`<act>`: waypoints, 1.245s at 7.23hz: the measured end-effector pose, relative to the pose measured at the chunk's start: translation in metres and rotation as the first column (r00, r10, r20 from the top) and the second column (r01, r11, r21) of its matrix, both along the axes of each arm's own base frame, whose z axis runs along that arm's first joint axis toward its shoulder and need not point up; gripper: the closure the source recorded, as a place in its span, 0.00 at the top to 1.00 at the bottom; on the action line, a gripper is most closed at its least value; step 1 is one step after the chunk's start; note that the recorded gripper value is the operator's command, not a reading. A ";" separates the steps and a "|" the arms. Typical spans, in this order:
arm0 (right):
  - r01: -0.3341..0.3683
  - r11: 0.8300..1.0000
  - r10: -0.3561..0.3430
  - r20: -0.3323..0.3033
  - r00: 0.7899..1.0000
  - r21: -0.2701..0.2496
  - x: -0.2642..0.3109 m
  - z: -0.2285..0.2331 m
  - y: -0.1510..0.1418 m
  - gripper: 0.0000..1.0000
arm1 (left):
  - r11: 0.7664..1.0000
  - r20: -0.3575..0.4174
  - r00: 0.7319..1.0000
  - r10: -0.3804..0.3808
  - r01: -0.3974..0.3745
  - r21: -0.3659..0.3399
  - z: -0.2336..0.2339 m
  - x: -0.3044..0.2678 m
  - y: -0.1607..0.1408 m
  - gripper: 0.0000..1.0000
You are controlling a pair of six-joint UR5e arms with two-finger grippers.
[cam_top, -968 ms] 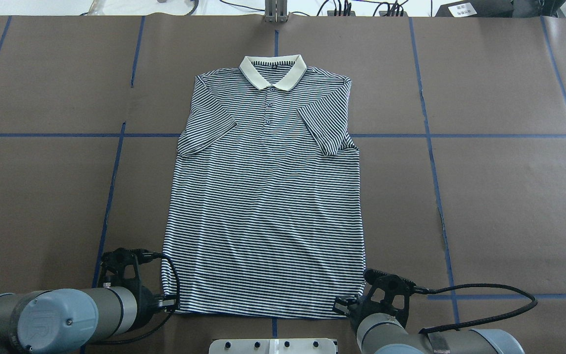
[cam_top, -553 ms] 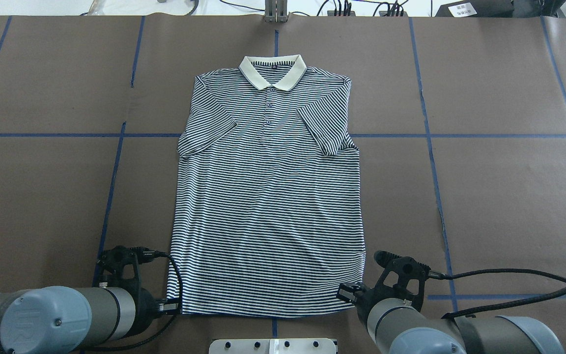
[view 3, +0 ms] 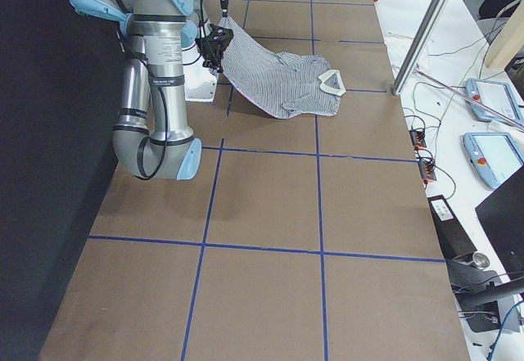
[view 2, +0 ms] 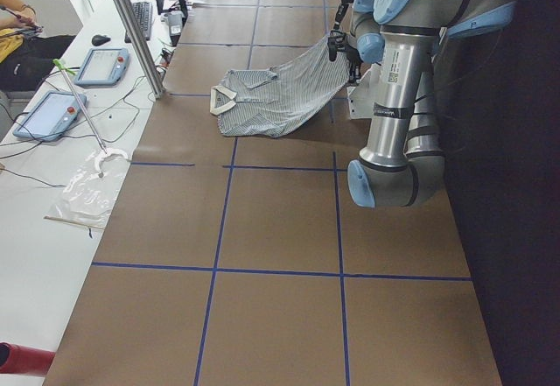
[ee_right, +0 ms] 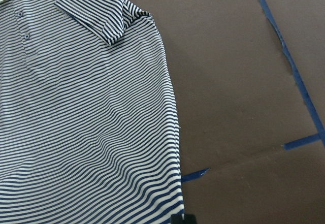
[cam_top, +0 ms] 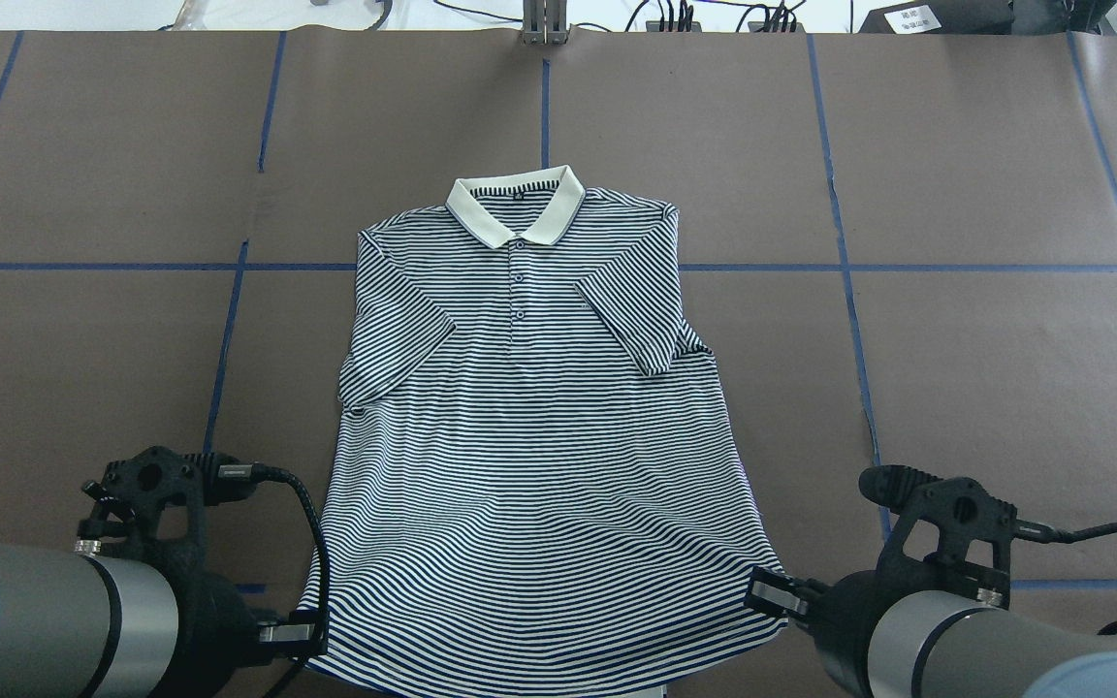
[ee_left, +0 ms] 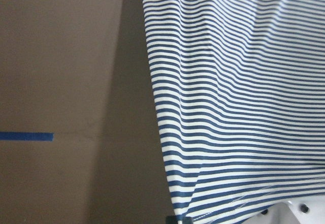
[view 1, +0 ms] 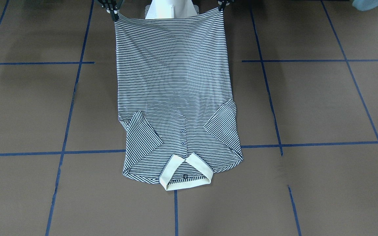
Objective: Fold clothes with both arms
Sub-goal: 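Lift the hem with both grippers and fold it toward the collar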
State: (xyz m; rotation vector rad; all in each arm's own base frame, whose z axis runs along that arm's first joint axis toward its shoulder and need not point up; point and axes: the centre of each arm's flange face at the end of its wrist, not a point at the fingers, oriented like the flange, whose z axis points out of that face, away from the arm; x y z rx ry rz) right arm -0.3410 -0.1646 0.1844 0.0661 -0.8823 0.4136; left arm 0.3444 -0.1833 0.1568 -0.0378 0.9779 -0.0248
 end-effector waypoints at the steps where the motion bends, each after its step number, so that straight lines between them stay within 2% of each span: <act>1: 0.003 1.000 -0.003 0.001 1.000 -0.009 0.011 -0.005 -0.008 0.00 | 0.999 0.004 1.000 0.011 -0.011 0.034 -0.004 -0.003 -0.008 0.00; 3: -0.002 1.000 0.002 -0.002 1.000 0.022 0.016 -0.016 -0.043 0.00 | 0.988 0.046 0.999 -0.022 0.014 0.152 -0.001 -0.005 -0.059 0.00; 4: -0.023 0.998 0.023 -0.016 1.000 0.055 0.014 -0.022 -0.070 0.00 | 0.975 0.075 0.996 -0.048 0.031 0.218 0.000 -0.009 -0.098 0.00; 5: -0.040 0.997 0.042 -0.037 0.998 0.069 0.013 -0.023 -0.099 0.00 | 0.966 0.100 0.992 -0.071 0.044 0.255 0.002 -0.012 -0.135 0.00; 7: -0.078 0.995 0.083 -0.089 0.993 0.064 0.003 -0.021 -0.162 0.00 | 0.954 0.130 0.984 -0.121 0.080 0.290 0.007 -0.016 -0.197 0.00; 9: -0.128 0.988 0.136 -0.097 0.986 0.081 -0.031 -0.008 -0.230 0.00 | 0.944 0.136 0.976 -0.169 0.120 0.307 0.024 -0.004 -0.250 0.00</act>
